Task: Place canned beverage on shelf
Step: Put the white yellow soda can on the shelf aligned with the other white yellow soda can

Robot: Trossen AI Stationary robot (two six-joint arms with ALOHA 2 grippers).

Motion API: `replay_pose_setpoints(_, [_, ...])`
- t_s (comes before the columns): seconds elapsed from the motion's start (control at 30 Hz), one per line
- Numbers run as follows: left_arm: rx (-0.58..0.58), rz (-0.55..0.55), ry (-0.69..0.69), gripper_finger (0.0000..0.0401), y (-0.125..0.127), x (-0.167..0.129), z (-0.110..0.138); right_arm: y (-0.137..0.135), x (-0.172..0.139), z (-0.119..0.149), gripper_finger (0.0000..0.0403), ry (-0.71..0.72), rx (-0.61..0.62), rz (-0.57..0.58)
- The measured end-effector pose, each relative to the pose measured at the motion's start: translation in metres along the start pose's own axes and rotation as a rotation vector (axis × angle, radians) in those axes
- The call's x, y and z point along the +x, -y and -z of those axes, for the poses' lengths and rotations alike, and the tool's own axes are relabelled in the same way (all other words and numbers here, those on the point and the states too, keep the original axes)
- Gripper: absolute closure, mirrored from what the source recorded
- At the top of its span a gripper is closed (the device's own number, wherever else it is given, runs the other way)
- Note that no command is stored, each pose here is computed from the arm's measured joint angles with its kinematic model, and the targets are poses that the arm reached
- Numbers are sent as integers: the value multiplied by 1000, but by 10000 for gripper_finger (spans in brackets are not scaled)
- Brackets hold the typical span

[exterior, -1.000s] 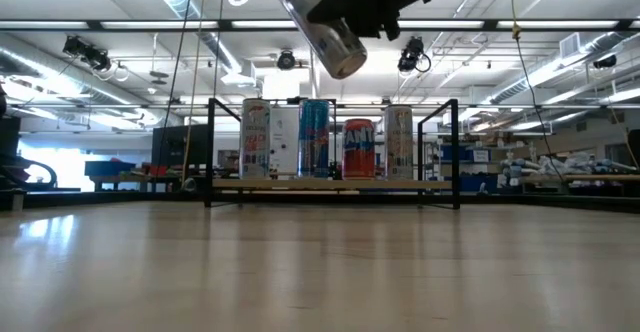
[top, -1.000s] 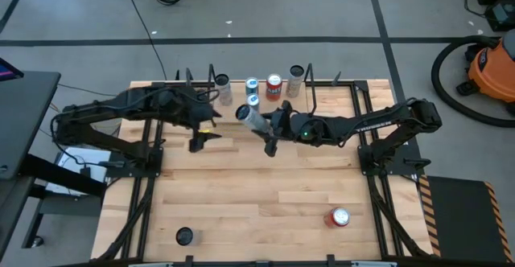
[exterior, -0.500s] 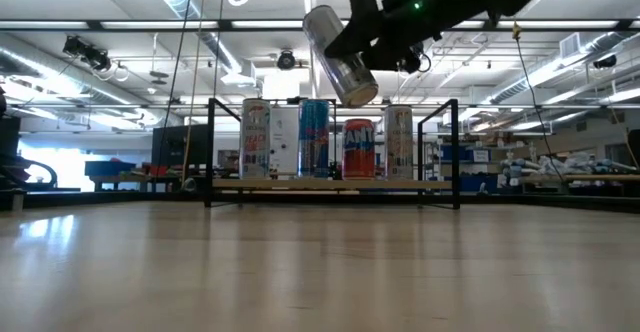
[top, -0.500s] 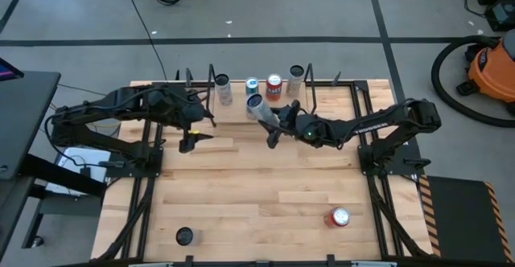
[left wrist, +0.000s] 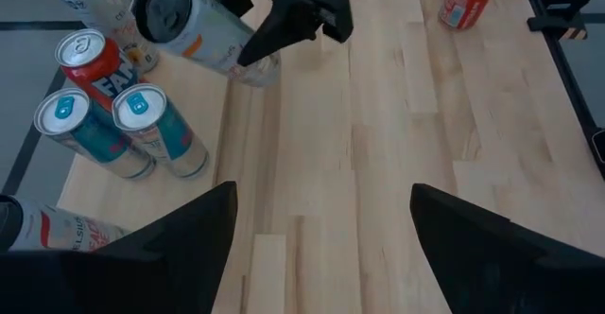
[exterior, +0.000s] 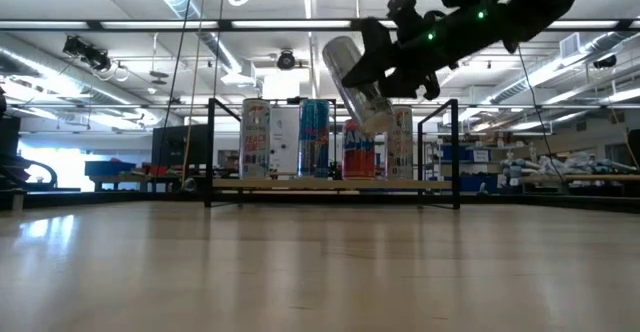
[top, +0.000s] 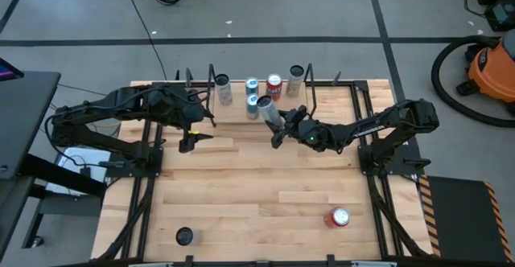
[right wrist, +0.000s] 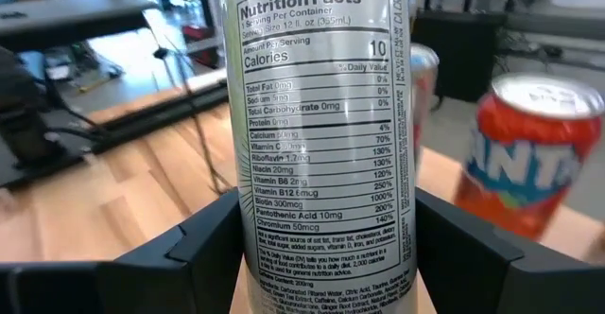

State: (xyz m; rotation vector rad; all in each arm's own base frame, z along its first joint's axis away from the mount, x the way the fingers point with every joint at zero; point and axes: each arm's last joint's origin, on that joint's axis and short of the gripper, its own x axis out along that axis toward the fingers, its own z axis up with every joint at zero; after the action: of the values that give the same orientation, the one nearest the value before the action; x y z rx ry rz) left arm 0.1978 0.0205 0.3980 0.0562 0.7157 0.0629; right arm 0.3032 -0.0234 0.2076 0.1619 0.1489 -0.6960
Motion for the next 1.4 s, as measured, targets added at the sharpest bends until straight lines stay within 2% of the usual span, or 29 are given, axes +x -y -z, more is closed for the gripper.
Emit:
replay_pose_setpoints(0.2, [-1, 0, 1, 85, 0, 0, 0, 3, 11, 21, 135, -54, -3, 39])
replay_pose_setpoints(0.43, [-2, 0, 0, 85, 0, 0, 0, 6, 23, 31, 135, -29, 11, 86])
replay_pose_setpoints(0.63, [-4, 0, 0, 85, 0, 0, 0, 8, 27, 41, 135, -21, 8, 194])
replay_pose_setpoints(1.03, [-6, 0, 0, 85, 0, 0, 0, 11, 30, 46, 135, 28, -10, 339])
replay_pose_setpoints(1.3, [-6, 0, 0, 85, 0, 0, 0, 19, 35, 45, 135, 36, -6, 380])
replay_pose_setpoints(1.4, [-6, 0, 0, 85, 0, 0, 0, 19, 36, 44, 135, 29, 0, 339])
